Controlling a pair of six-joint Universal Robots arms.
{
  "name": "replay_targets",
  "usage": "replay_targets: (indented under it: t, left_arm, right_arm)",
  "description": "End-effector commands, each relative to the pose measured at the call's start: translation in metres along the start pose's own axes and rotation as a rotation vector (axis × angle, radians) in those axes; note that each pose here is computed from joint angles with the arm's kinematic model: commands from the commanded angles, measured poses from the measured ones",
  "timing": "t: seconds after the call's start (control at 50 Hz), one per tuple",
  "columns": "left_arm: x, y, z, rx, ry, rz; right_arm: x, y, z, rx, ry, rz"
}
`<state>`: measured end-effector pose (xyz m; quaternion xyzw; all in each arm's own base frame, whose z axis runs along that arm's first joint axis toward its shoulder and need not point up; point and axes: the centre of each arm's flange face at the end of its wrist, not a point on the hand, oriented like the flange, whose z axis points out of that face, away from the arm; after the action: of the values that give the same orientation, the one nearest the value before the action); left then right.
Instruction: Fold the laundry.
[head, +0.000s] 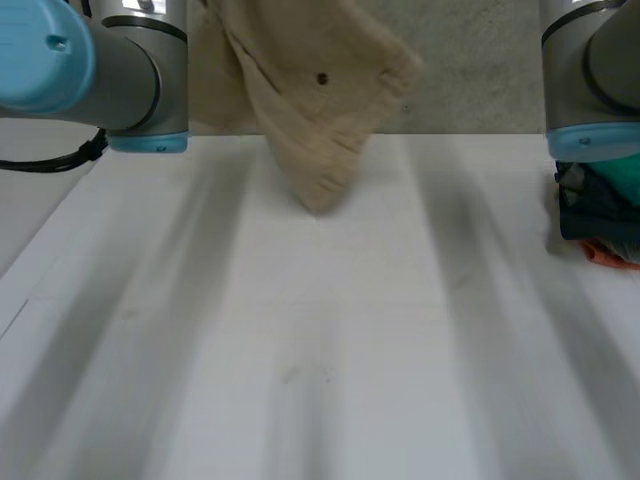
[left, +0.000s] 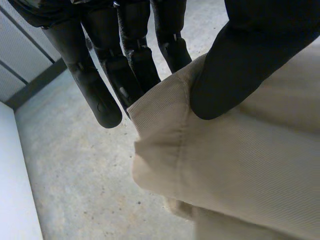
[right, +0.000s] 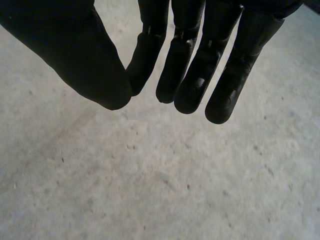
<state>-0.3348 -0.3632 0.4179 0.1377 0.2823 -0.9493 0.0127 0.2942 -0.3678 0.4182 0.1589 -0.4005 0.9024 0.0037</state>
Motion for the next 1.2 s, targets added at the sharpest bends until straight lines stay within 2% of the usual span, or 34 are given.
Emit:
replay_targets:
  t: [0.02, 0.14, 0.22, 0.34, 0.42, 0.54, 0.6, 0.7, 0.82, 1.02, 1.14, 1.2]
  left_arm:
    - [-0.001, 0.001, -0.068, -0.224, 0.113, -0.046]
    - [0.013, 0.002, -0.123, -0.339, 0.251, -0.064]
    - [0.023, -0.017, -0.154, -0.351, 0.378, -0.087]
    - [0.014, -0.04, -0.158, -0.33, 0.396, -0.08]
    - [0.008, -0.048, -0.158, -0.335, 0.4, -0.062]
    - [0.002, -0.058, -0.156, -0.353, 0.414, -0.04]
    - [-0.001, -0.063, -0.156, -0.358, 0.417, -0.04]
    - [-0.006, -0.081, -0.155, -0.335, 0.414, -0.05]
    - [-0.007, -0.103, -0.152, -0.29, 0.416, -0.071]
    - [-0.01, -0.126, -0.147, -0.245, 0.39, -0.091]
    - [-0.014, -0.131, -0.144, -0.239, 0.362, -0.087]
    - [-0.015, -0.127, -0.145, -0.249, 0.359, -0.079]
  right_arm:
    - [-0.011, 0.015, -0.041, -0.161, -0.151, 0.001]
    - [-0.035, 0.071, -0.102, -0.44, -0.286, 0.012]
    - [-0.049, 0.099, -0.127, -0.559, -0.357, 0.027]
    - [-0.065, 0.127, -0.159, -0.728, -0.482, 0.099]
    - [-0.07, 0.129, -0.168, -0.804, -0.466, 0.217]
    - [-0.074, 0.131, -0.181, -0.918, -0.362, 0.525]
    - [-0.078, 0.131, -0.186, -0.939, -0.335, 0.597]
    - [-0.092, 0.135, -0.18, -0.867, -0.354, 0.61]
    - [-0.137, 0.139, -0.186, -0.812, -0.447, 0.638]
    - [-0.194, 0.157, -0.203, -0.823, -0.487, 0.743]
    - [-0.187, 0.165, -0.201, -0.857, -0.415, 0.706]
    - [-0.155, 0.146, -0.182, -0.829, -0.373, 0.642]
